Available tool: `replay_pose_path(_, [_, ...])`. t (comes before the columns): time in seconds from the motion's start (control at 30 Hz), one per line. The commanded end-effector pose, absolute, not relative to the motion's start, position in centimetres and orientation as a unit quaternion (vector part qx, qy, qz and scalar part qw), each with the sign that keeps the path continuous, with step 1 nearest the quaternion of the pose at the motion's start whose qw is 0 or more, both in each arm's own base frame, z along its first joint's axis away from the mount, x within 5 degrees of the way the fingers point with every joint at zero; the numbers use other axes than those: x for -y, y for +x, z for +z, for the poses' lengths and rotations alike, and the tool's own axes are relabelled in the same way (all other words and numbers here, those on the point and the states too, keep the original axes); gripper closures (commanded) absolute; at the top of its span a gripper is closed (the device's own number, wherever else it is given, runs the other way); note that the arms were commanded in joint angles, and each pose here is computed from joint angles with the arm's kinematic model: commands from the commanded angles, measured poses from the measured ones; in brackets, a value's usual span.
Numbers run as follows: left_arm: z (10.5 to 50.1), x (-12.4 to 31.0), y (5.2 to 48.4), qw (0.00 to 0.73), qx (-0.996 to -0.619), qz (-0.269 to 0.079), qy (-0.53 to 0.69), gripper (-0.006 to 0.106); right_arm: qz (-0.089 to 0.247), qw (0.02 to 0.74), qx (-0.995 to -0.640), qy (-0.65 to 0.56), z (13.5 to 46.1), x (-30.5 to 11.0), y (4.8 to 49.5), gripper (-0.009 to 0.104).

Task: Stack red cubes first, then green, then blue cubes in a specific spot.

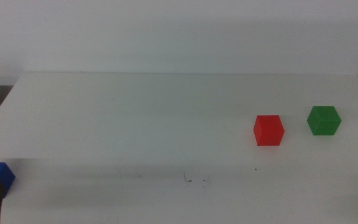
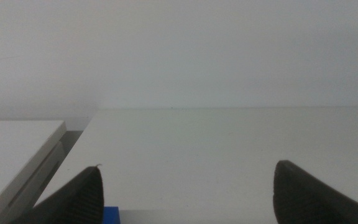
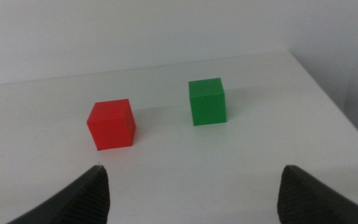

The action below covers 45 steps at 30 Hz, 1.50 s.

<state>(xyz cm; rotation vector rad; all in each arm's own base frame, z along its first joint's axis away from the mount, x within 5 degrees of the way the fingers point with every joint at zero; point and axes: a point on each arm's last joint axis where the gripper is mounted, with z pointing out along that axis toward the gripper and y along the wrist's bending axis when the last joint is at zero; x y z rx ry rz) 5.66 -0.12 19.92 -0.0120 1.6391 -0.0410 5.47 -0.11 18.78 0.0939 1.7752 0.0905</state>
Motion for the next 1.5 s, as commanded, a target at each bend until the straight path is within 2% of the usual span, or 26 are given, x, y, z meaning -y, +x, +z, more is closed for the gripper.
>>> replay_pose_path(0.0, [20.0, 0.1, 5.6, 0.688, -0.726, -0.023, -0.008, 0.008, 0.046, 0.63, -0.774, 0.048, 18.7, 0.1, 5.5, 0.003])
replay_pose_path(0.07, [20.0, 0.1, 5.6, 0.688, -0.726, -0.023, -0.008, 0.008, 0.048, 0.623, -0.779, 0.052, 18.7, 0.1, 5.4, 0.003])
replay_pose_path(0.17, [20.0, 0.1, 5.6, 0.688, -0.726, -0.023, -0.008, 0.008, 0.044, 0.612, -0.787, 0.058, 21.1, 0.2, 5.1, 0.003])
replay_pose_path(0.37, [20.0, 0.1, 5.6, 0.688, -0.726, -0.023, -0.008, 0.008, 0.042, 0.604, -0.794, 0.063, 29.0, 0.2, 7.0, 0.003])
replay_pose_path(0.57, [20.0, 0.1, 5.6, 0.688, -0.726, -0.023, -0.008, 0.008, 0.045, 0.584, -0.808, 0.06, 35.5, -0.2, 12.5, 0.003])
replay_pose_path(0.67, [20.0, 0.1, 5.6, 0.688, -0.726, -0.023, -0.008, 0.008, 0.066, 0.546, -0.834, 0.038, 37.3, -1.6, 15.6, 0.003])
replay_pose_path(0.83, [20.0, 0.1, 5.6, 0.688, -0.726, -0.023, -0.008, 0.008, 0.118, 0.418, -0.899, -0.046, 37.7, -7.1, 19.3, 0.003])
replay_pose_path(1.0, [20.0, 0.1, 5.6, 0.688, -0.726, -0.023, -0.008, 0.008, 0.137, 0.357, -0.921, -0.075, 37.0, -10.8, 22.8, 0.003])
replay_pose_path(1.2, [20.0, 0.1, 5.6, 0.688, -0.726, -0.023, -0.008, 0.008, 0.129, 0.282, -0.95, -0.035, 33.9, -12.3, 26.0, 0.003])
replay_pose_path(1.33, [20.0, 0.1, 5.6, 0.688, -0.726, -0.023, -0.008, 0.008, 0.088, 0.266, -0.957, -0.072, 31.5, -12.2, 28.6, 0.003])
replay_pose_path(1.47, [20.0, 0.1, 5.6, 0.688, -0.726, -0.023, -0.008, 0.008, 0.076, 0.252, -0.964, -0.049, 30.7, -12.0, 31.0, 0.003])
